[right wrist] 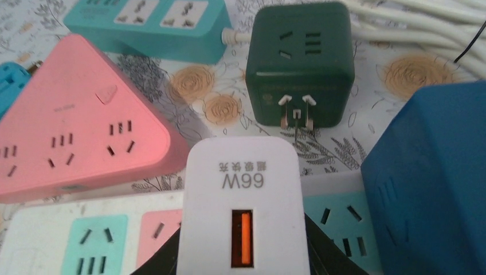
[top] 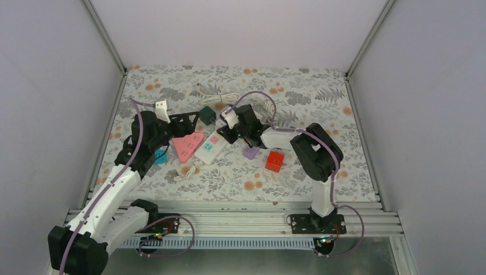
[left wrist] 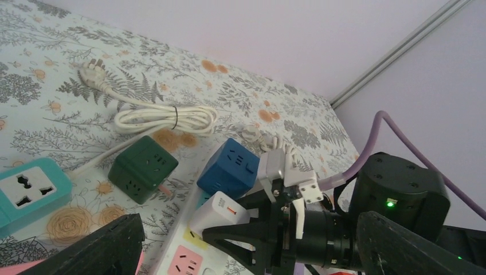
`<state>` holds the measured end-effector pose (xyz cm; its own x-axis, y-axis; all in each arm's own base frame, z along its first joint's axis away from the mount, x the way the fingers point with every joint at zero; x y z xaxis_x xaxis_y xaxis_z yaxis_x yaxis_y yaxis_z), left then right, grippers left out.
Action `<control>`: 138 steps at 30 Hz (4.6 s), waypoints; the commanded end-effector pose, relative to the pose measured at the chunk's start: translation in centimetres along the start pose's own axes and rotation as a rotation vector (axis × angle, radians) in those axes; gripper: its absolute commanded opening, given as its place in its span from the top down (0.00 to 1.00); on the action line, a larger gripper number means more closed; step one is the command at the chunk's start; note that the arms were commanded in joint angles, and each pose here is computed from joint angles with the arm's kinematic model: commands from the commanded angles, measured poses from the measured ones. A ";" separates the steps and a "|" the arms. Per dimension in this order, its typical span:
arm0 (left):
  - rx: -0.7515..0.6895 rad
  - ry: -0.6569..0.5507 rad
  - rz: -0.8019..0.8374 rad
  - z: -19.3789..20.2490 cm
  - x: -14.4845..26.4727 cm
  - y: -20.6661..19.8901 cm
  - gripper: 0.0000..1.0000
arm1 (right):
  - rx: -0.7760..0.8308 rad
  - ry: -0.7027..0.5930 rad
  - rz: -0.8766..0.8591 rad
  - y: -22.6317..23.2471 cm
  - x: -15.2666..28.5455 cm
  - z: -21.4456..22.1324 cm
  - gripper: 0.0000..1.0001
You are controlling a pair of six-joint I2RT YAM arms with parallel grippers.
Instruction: Insert the plug
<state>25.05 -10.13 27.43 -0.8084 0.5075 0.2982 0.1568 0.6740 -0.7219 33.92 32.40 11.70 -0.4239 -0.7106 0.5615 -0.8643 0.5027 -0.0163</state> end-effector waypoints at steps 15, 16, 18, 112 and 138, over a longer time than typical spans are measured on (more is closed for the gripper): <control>-0.009 -0.024 -0.058 -0.3 -0.1 0.7 0.04 | 0.045 0.053 0.008 -0.7 -2.3 2.2 0.79; -0.010 -0.024 -0.060 -0.3 -0.1 0.7 0.04 | 0.040 0.057 0.003 -0.7 -2.4 2.3 0.79; -0.015 -0.026 -0.060 -0.3 -0.1 0.7 0.04 | 0.036 0.064 -0.005 -0.5 -2.4 2.6 0.79; -0.005 -0.016 -0.215 -0.6 -1.7 3.3 0.02 | 0.060 0.302 0.102 0.7 -3.2 3.9 0.88; 0.010 0.029 -0.227 -0.8 -2.1 3.1 0.02 | 0.000 0.133 0.136 1.2 2.0 -4.5 0.31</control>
<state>27.49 -8.60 23.56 -0.7974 0.3404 0.4984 -0.0653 0.7723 -0.6319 33.90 34.01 12.97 -0.4575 -0.5463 0.7016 -0.8381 0.5286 -0.1349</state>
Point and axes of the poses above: each gripper's point midway between its finger pads, its own x axis back along the fingers, its own y axis along the line the jaws close on, z = x × y, the point moved 7 cm from there along x, back along the fingers, and after that the axes turned 12 degrees about x, right-handed, at the moved point
